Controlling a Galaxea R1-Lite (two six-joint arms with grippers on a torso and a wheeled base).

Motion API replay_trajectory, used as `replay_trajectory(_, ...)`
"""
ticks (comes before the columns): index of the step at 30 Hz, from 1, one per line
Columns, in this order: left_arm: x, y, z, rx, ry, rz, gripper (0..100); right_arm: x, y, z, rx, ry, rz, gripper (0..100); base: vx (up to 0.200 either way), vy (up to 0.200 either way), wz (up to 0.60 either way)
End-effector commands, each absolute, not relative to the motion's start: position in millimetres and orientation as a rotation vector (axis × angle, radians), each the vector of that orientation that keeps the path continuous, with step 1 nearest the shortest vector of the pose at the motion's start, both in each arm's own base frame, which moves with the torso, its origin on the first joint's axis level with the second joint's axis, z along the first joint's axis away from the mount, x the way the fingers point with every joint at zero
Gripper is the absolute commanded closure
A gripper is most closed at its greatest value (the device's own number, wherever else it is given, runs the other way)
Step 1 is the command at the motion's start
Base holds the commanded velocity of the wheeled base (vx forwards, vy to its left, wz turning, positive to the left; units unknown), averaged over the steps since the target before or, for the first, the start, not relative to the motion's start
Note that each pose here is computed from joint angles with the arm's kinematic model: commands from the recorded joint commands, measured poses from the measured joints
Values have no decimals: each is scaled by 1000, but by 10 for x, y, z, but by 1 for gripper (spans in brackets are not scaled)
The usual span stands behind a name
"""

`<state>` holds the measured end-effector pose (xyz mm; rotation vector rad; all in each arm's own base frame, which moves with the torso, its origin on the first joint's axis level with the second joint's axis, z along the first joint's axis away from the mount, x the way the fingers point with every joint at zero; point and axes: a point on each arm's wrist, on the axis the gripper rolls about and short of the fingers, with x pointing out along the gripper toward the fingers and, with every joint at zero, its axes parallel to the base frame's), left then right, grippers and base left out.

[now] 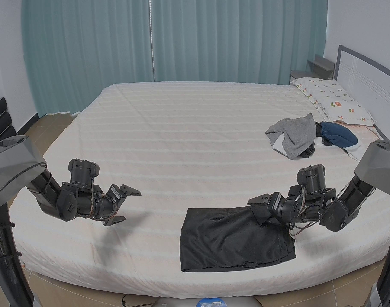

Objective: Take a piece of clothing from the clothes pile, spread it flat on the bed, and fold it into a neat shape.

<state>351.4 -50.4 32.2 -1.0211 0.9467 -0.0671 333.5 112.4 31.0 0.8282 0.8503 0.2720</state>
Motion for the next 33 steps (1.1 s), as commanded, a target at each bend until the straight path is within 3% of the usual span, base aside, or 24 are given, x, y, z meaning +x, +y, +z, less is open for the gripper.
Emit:
replay_trajectory(1, 3516, -515, 308, -1020, 951, -68, 0, 3466, 960, 192, 859, 788, 207, 0, 0, 0, 0)
replay_trajectory(12, 3519, -515, 311, -1020, 950, -68, 0, 3532, 631, 201, 852, 711, 101, 0, 0, 0, 0)
replay_trajectory(31, 3539, -517, 317, -1020, 946, -71, 0, 3654, 705, -46, 787, 732, 163, 0, 0, 0, 0)
replay_trajectory(32, 3539, -517, 317, -1020, 946, -71, 0, 3654, 705, -57, 784, 734, 163, 100, 0, 0, 0)
replay_trajectory(33, 3539, -517, 316, -1020, 945, -70, 0, 3650, 704, -71, 775, 738, 164, 100, 0, 0, 0)
